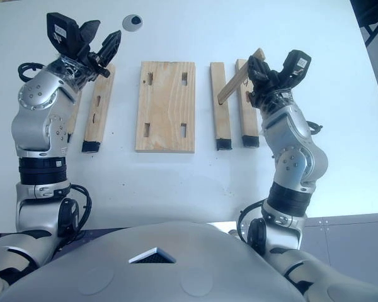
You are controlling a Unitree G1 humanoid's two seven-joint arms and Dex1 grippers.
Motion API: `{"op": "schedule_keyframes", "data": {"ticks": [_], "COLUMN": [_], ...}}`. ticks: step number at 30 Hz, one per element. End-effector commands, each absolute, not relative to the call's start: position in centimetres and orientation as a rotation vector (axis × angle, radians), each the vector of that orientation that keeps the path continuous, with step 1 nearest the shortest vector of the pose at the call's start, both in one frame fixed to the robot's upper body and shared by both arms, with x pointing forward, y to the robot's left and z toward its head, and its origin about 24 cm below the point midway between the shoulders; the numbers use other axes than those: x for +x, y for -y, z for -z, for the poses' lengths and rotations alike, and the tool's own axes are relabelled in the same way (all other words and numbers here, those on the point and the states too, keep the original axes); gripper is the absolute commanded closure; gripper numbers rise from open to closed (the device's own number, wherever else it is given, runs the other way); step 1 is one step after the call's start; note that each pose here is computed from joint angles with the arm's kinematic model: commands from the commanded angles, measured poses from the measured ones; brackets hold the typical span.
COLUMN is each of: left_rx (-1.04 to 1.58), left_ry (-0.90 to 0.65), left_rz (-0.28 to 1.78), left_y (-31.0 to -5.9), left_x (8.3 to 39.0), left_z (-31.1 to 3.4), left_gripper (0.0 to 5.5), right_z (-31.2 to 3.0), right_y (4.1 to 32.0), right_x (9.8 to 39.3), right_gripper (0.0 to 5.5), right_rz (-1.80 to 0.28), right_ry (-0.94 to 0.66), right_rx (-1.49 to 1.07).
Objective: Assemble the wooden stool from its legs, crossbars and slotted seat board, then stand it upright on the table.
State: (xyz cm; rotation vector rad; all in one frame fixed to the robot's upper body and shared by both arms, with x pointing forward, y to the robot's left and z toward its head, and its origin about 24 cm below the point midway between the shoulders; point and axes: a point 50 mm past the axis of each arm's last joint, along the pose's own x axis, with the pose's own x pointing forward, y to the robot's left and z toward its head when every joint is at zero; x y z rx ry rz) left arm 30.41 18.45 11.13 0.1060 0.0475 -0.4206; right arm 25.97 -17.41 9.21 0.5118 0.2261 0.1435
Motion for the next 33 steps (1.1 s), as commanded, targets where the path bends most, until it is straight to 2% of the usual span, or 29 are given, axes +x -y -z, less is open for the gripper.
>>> {"op": "schedule_keyframes", "data": {"ticks": [1,6,15,25,33], "left_rx": [0.114,0.115,0.113,0.109,0.107], "left_ry": [-0.052,-0.046,-0.038,-0.036,-0.031], "left_rz": [0.392,0.393,0.38,0.373,0.357], "left_y": [-18.7,-18.5,-18.7,-18.6,-18.8], "left_x": [30.1,30.1,30.0,30.0,30.1], "left_z": [-10.7,-10.6,-10.7,-10.7,-10.7], "left_gripper": [2.98,2.98,2.98,2.98,2.98], "right_z": [-9.6,-9.9,-7.3,-6.0,-3.2], "right_y": [17.5,17.6,17.9,16.8,17.6], "right_x": [26.0,26.1,24.9,23.1,21.0], "right_gripper": [5.1,5.1,5.1,5.1,5.1], "right_rz": [-0.135,-0.146,-0.084,-0.169,-0.248], "right_ry": [-0.237,-0.243,-0.34,-0.25,-0.445], "right_rx": [0.504,0.437,0.326,0.087,0.059]}}
